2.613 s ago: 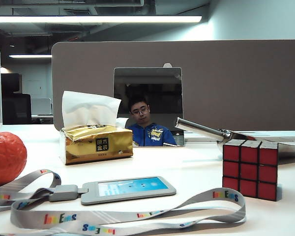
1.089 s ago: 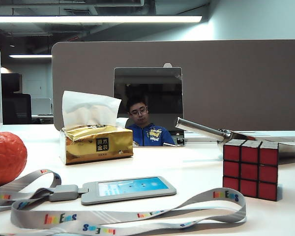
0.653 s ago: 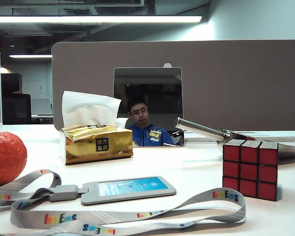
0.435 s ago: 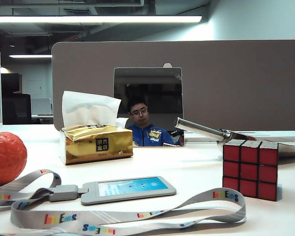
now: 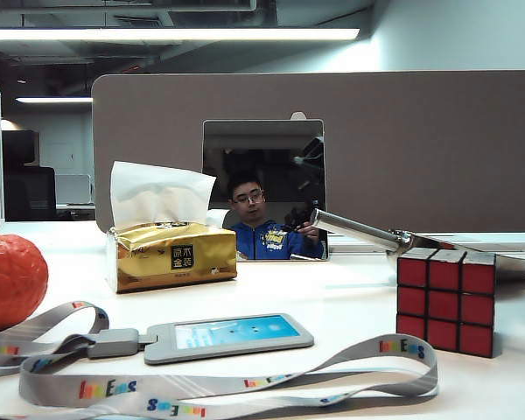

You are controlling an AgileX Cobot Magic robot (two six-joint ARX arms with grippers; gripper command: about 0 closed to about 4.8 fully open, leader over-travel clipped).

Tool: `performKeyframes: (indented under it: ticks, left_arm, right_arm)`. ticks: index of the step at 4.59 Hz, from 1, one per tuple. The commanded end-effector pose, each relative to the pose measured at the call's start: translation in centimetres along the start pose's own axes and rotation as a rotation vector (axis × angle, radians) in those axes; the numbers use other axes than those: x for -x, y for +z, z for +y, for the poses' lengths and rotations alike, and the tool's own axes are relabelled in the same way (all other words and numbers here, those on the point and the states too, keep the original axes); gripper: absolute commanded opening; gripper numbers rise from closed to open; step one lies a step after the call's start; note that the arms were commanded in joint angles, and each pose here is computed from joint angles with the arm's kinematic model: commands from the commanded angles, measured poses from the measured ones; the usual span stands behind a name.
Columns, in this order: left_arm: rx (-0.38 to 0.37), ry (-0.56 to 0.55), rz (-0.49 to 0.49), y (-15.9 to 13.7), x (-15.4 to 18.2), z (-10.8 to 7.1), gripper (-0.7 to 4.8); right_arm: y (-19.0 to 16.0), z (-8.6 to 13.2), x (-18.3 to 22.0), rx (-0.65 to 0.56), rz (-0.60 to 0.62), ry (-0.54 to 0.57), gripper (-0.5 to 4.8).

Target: Pull out a tissue from the tissue box and use it to cover the ID card on the tabletop.

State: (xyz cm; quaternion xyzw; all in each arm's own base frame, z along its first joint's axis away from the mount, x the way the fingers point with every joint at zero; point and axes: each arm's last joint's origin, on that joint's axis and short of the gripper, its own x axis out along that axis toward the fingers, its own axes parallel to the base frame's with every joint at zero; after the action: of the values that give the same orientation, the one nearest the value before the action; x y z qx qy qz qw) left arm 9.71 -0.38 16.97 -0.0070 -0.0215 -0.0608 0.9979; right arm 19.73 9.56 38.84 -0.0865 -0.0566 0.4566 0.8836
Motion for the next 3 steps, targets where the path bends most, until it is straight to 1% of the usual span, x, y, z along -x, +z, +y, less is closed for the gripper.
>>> performKeyframes:
  ticks: [1,3]
  left_arm:
    - [0.0,-0.003,-0.001,0.1,0.0,0.0,-0.05]
    - [0.0,-0.003,-0.001,0.1,0.0,0.0,-0.05]
  right_arm:
    - [-7.5,0.1,-11.5,-0.008,-0.033,0.153,-0.01]
    - [-10.4,-0.5,-13.5,-0.077,0.067,0.059,-0.01]
